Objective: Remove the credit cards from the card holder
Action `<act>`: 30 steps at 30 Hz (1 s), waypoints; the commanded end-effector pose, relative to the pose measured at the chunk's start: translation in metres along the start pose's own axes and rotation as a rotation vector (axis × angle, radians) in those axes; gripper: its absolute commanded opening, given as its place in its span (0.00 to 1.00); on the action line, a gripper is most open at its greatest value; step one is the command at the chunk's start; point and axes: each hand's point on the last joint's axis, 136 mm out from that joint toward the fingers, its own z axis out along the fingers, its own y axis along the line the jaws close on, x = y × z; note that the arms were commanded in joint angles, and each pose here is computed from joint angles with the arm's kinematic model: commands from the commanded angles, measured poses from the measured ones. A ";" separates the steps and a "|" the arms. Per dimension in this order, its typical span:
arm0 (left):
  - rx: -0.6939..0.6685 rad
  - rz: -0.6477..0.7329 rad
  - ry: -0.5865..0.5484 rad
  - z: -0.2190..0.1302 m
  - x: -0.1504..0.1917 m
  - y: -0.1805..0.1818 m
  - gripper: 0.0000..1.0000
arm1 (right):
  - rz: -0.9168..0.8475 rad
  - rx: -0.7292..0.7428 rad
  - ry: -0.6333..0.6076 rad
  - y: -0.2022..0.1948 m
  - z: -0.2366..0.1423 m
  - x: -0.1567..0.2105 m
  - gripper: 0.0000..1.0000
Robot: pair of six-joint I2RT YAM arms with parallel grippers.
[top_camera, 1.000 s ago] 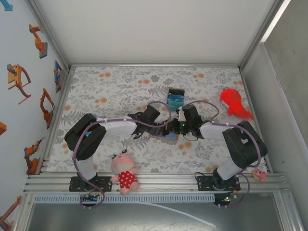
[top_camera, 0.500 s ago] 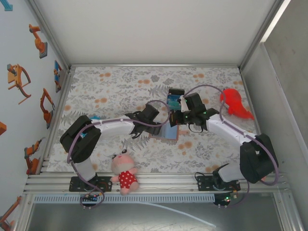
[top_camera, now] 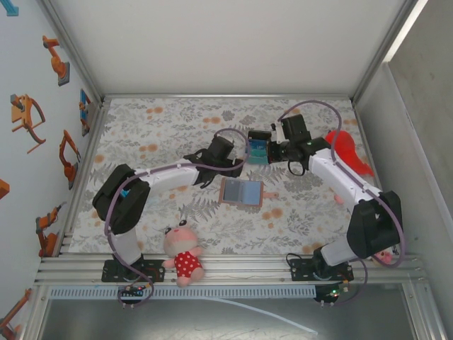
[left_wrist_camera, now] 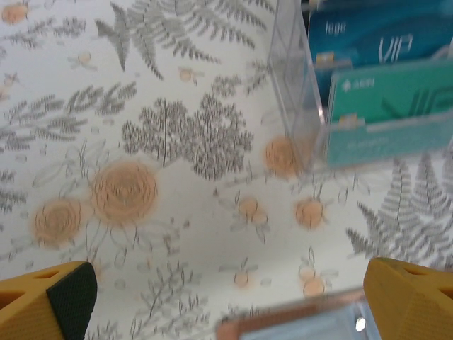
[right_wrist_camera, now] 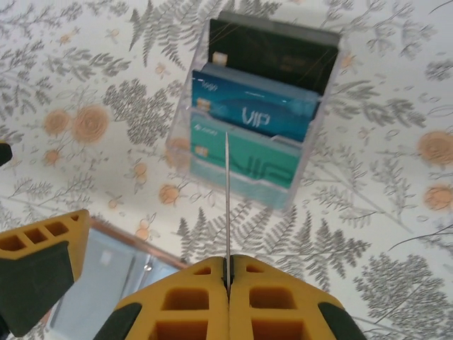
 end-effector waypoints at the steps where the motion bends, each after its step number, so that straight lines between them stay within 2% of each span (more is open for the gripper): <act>1: 0.045 0.013 -0.023 0.012 -0.016 -0.009 0.97 | -0.012 0.017 -0.019 -0.009 -0.003 -0.014 0.00; 10: 0.088 0.116 0.058 0.046 -0.009 -0.023 0.97 | 0.039 0.003 -0.046 -0.026 -0.004 -0.024 0.00; 30: 0.033 0.105 0.116 0.084 -0.001 -0.004 0.97 | 0.014 -0.045 -0.035 -0.030 0.015 -0.037 0.00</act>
